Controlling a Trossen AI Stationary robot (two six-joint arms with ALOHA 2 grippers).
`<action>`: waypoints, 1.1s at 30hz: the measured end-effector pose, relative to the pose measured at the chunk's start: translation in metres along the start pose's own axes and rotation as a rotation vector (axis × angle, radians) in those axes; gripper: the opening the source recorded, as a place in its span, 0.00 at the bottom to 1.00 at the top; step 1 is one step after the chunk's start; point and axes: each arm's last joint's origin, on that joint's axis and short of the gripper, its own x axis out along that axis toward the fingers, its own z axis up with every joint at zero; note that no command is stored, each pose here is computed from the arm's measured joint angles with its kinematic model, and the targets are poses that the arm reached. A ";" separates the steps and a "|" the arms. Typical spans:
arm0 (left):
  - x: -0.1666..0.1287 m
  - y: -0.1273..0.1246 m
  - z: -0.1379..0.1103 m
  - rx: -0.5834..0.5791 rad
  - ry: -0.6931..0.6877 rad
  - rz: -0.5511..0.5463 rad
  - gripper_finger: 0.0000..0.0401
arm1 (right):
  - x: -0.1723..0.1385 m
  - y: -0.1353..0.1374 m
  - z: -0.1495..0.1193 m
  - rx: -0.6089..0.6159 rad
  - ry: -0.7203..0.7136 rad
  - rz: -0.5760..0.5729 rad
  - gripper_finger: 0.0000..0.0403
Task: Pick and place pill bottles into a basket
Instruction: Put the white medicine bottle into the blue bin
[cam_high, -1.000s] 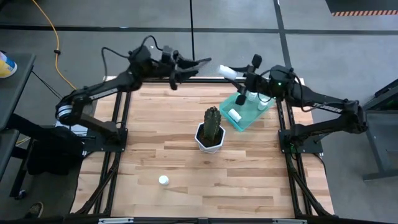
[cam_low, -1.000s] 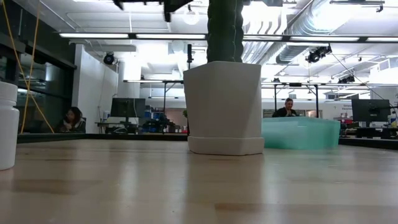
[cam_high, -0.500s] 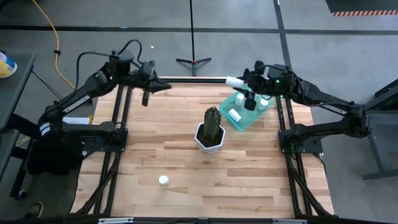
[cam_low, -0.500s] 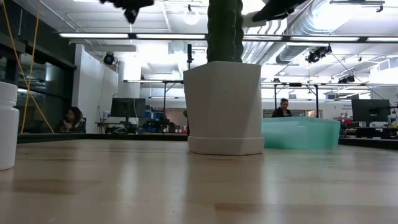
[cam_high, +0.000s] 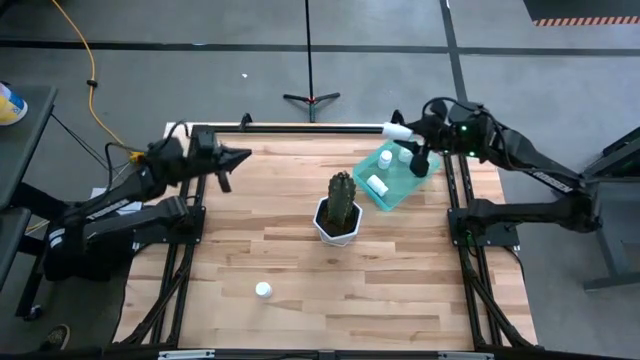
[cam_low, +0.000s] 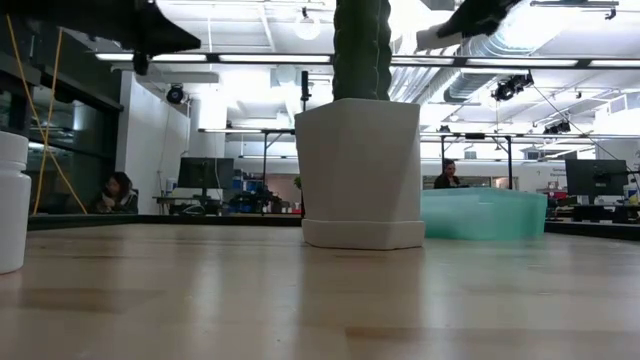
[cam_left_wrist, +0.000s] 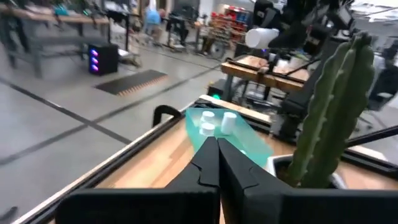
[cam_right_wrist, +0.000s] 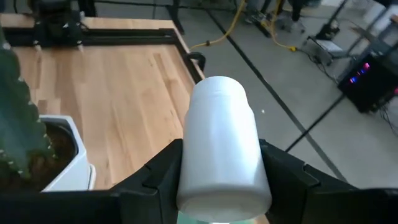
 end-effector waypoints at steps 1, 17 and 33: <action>-0.004 -0.003 -0.003 0.013 -0.017 0.008 0.07 | -0.004 -0.001 -0.001 0.017 0.000 -0.007 0.41; -0.036 -0.021 -0.074 0.077 -0.181 -0.126 0.06 | -0.022 -0.005 -0.010 0.133 0.039 -0.035 0.41; -0.036 -0.020 -0.082 0.038 -0.112 -0.134 0.08 | 0.007 -0.011 -0.038 0.218 0.402 -0.046 0.41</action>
